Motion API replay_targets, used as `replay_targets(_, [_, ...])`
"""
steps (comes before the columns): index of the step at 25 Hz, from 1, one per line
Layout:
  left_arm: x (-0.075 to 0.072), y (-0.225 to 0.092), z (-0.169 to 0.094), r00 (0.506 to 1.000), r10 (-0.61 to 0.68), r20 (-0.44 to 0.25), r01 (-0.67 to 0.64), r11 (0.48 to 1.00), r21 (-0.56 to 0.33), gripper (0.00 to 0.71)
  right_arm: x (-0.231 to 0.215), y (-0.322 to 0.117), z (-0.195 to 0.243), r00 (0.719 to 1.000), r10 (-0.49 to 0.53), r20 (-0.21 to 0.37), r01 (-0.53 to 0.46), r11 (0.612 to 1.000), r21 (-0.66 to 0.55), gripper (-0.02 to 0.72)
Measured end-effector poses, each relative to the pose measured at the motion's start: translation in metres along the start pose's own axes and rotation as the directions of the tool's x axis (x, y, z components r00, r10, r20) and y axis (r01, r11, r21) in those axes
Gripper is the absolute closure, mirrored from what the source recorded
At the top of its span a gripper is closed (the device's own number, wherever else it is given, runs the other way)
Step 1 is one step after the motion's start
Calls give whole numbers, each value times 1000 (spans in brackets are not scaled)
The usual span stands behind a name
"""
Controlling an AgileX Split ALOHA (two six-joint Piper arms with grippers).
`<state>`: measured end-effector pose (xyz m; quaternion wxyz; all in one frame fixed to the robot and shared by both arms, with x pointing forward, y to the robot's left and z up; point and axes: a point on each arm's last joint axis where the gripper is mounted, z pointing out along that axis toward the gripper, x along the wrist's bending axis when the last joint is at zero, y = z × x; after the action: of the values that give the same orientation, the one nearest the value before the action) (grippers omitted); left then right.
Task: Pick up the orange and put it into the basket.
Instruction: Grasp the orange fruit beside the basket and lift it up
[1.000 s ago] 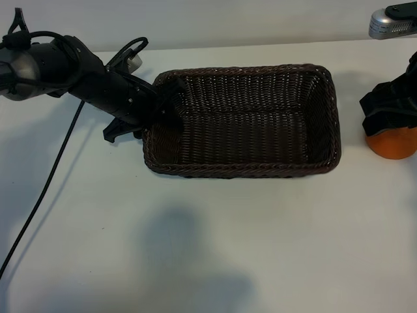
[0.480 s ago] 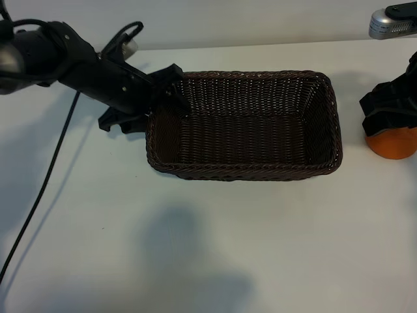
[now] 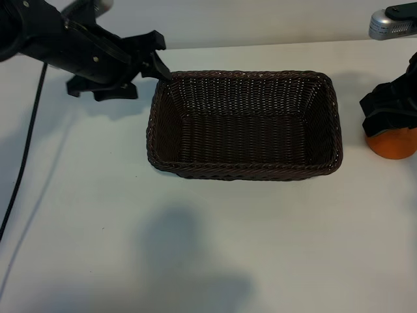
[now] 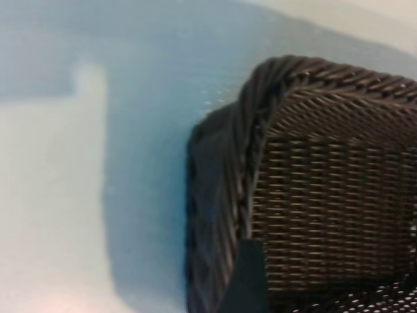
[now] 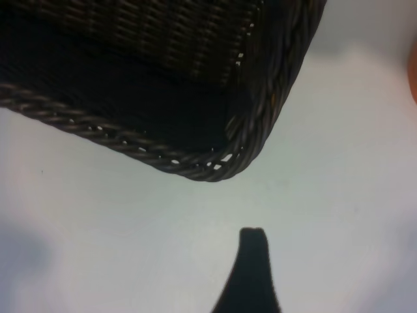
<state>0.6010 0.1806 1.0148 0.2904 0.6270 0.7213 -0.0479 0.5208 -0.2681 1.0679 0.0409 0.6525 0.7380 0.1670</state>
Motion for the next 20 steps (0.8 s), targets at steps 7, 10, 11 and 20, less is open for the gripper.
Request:
replay_targets(7, [-3, 12, -23, 988, 84, -127, -82, 996, 22, 89, 0, 0, 0, 1000, 0, 0, 0, 1000, 1, 114])
replay_targets(10, [-4, 21, -40, 964, 135, -228, -133, 991, 22, 93, 0, 0, 0, 1000, 0, 0, 0, 1000, 1, 114])
replay_targets(11, [-4, 24, -46, 951, 156, -267, -155, 988, 26, 95, 0, 0, 0, 1000, 0, 0, 0, 1000, 1, 114])
replay_targets(20, [60, 41, -120, 926, 114, -360, -112, 993, 27, 109, 0, -1, 0, 1000, 0, -1, 0, 1000, 7, 114])
